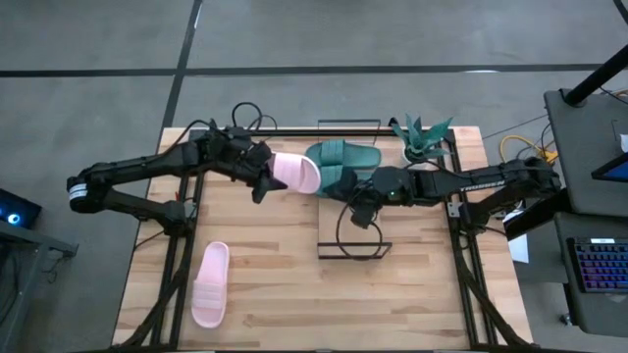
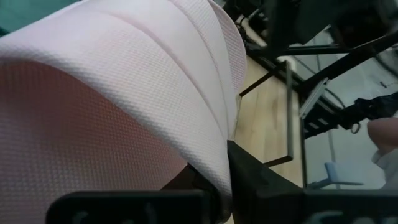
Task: Pick and place slides into the shelf
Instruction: Put the top pink slide on the shelf
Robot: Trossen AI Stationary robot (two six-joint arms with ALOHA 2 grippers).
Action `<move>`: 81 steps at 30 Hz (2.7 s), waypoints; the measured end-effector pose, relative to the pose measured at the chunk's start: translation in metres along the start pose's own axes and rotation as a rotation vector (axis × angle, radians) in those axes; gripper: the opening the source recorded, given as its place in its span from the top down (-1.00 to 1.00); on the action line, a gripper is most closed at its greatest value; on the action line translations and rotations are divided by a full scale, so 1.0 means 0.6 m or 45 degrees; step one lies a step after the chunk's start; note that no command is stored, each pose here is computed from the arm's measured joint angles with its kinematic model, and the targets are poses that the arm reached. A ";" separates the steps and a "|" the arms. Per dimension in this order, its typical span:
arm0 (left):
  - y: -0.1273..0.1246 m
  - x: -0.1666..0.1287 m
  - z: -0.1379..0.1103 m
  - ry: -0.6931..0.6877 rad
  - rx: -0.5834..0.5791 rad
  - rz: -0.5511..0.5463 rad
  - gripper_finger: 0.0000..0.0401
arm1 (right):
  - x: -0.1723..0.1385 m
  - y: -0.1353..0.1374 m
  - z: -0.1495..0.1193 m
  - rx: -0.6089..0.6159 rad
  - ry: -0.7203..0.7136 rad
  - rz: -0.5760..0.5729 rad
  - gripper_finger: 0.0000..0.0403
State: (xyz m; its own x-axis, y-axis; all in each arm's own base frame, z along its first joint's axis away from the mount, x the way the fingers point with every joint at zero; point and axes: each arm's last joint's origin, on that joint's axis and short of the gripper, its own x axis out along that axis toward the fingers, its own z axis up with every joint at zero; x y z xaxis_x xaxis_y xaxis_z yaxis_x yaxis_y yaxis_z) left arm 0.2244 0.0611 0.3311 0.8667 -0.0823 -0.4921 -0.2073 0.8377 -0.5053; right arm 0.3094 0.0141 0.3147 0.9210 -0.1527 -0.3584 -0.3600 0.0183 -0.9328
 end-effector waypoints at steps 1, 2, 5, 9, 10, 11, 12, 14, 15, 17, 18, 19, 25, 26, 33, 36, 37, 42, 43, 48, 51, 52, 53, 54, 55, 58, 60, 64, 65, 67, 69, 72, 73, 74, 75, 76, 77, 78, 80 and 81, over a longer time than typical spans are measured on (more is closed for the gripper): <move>-0.001 0.000 0.001 -0.005 0.003 -0.018 0.99 | 0.000 0.000 0.000 -0.021 0.005 0.000 0.22; -0.002 0.001 0.003 -0.012 0.009 -0.039 0.99 | 0.001 0.000 -0.001 -0.048 0.020 -0.001 0.18; -0.008 0.002 0.012 -0.064 -0.009 -0.116 0.99 | 0.001 -0.001 -0.002 -0.101 0.054 -0.012 0.10; -0.012 0.005 0.019 -0.102 0.003 -0.174 0.99 | 0.001 -0.005 -0.002 -0.112 0.063 -0.045 0.07; -0.012 0.006 0.019 -0.102 0.003 -0.174 0.99 | 0.001 -0.006 -0.002 -0.109 0.065 -0.052 0.07; -0.011 0.007 0.019 -0.098 0.002 -0.175 0.99 | 0.001 -0.006 -0.003 -0.109 0.066 -0.051 0.08; -0.012 0.008 0.020 -0.096 0.004 -0.184 0.99 | 0.001 -0.006 -0.003 -0.109 0.066 -0.052 0.09; -0.012 0.011 0.021 -0.091 0.004 -0.193 0.99 | 0.001 -0.007 -0.003 -0.107 0.066 -0.057 0.11; -0.011 0.014 0.021 -0.083 0.001 -0.197 0.99 | 0.001 -0.007 -0.003 -0.107 0.066 -0.058 0.13; -0.009 0.023 0.023 -0.071 -0.008 -0.229 0.99 | 0.002 -0.007 -0.005 -0.105 0.071 -0.059 0.15; -0.009 0.027 0.023 -0.062 -0.022 -0.241 0.99 | 0.002 -0.008 -0.005 -0.104 0.072 -0.061 0.16; -0.008 0.031 0.024 -0.054 -0.027 -0.250 0.99 | 0.002 -0.008 -0.005 -0.103 0.072 -0.064 0.18; -0.005 0.049 0.029 -0.015 -0.030 -0.293 0.99 | 0.002 -0.007 -0.006 -0.073 0.090 -0.057 0.37; -0.005 0.051 0.030 -0.009 -0.031 -0.302 0.99 | 0.002 -0.007 -0.007 -0.053 0.107 -0.057 0.42; -0.006 0.051 0.033 -0.014 -0.014 -0.317 0.99 | 0.002 -0.002 -0.010 -0.034 0.167 -0.024 0.85; -0.005 0.047 0.033 -0.026 0.056 -0.315 0.99 | 0.002 -0.003 -0.010 -0.026 0.170 -0.030 0.87; -0.004 0.047 0.034 -0.030 0.084 -0.314 0.99 | 0.002 -0.003 -0.010 -0.012 0.172 -0.034 0.87; -0.003 0.046 0.037 -0.080 0.307 -0.309 0.92 | 0.001 -0.003 -0.011 0.045 0.178 -0.036 0.87; -0.004 0.046 0.038 -0.087 0.338 -0.309 0.86 | 0.001 -0.003 -0.012 0.048 0.178 -0.033 0.87; -0.005 0.045 0.038 -0.106 0.472 -0.310 0.46 | 0.000 -0.004 -0.017 0.153 0.178 -0.043 0.87; -0.005 0.044 0.038 -0.114 0.530 -0.314 0.18 | -0.004 -0.005 -0.022 0.200 0.186 -0.046 0.88; -0.006 0.043 0.038 -0.114 0.535 -0.313 0.10 | -0.006 -0.006 -0.023 0.207 0.187 -0.049 0.88; -0.006 0.041 0.038 -0.116 0.536 -0.313 0.02 | -0.008 -0.007 -0.024 0.214 0.187 -0.049 0.88; -0.007 0.038 0.039 -0.122 0.541 -0.313 -0.05 | -0.012 -0.007 -0.025 0.224 0.187 -0.047 0.88; -0.008 0.036 0.039 -0.130 0.550 -0.315 -0.12 | -0.015 -0.007 -0.026 0.241 0.187 -0.043 0.88; -0.013 0.025 0.041 -0.156 0.582 -0.317 -0.26 | -0.029 -0.007 -0.028 0.288 0.188 -0.025 0.88; -0.016 0.016 0.041 -0.173 0.621 -0.313 -0.32 | -0.041 -0.008 -0.030 0.335 0.179 -0.013 0.88; -0.027 -0.011 0.040 -0.230 0.725 -0.317 -0.36 | -0.067 -0.002 -0.033 0.421 0.085 -0.004 0.88; -0.030 -0.018 0.041 -0.249 0.740 -0.323 -0.37 | -0.073 0.003 -0.034 0.428 0.076 -0.005 0.88; -0.037 -0.034 0.040 -0.283 0.758 -0.329 -0.37 | -0.086 0.016 -0.037 0.445 0.077 -0.010 0.88; -0.041 -0.049 0.038 -0.314 0.776 -0.325 -0.37 | -0.097 0.031 -0.043 0.481 0.072 -0.036 0.88; -0.049 -0.071 0.036 -0.375 0.798 -0.304 -0.37 | -0.114 0.054 -0.050 0.529 0.044 -0.085 0.88; -0.050 -0.077 0.036 -0.393 0.802 -0.289 -0.37 | -0.119 0.064 -0.052 0.547 0.019 -0.108 0.88; -0.051 -0.081 0.036 -0.408 0.802 -0.264 -0.37 | -0.122 0.075 -0.053 0.555 -0.007 -0.123 0.88; -0.050 -0.083 0.035 -0.417 0.799 -0.241 -0.37 | -0.126 0.085 -0.055 0.557 -0.027 -0.130 0.88; -0.050 -0.084 0.035 -0.423 0.796 -0.223 -0.37 | -0.129 0.096 -0.056 0.569 -0.045 -0.136 0.88; -0.049 -0.084 0.035 -0.428 0.791 -0.200 -0.37 | -0.132 0.107 -0.057 0.594 -0.056 -0.142 0.88; -0.048 -0.083 0.034 -0.426 0.789 -0.191 -0.37 | -0.135 0.117 -0.058 0.624 -0.063 -0.141 0.88; -0.045 -0.079 0.033 -0.425 0.782 -0.168 -0.37 | -0.139 0.136 -0.061 0.674 -0.081 -0.126 0.88; -0.044 -0.076 0.033 -0.420 0.778 -0.159 -0.37 | -0.140 0.147 -0.063 0.695 -0.100 -0.106 0.88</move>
State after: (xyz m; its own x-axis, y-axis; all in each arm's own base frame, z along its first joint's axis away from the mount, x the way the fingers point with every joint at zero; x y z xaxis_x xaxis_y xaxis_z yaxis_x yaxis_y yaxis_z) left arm 0.1992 0.0537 0.3809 0.9798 -0.1108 -0.1665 0.1111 0.9938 -0.0076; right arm 0.1948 -0.0089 0.2642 0.9589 -0.1021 -0.2648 -0.1751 0.5214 -0.8351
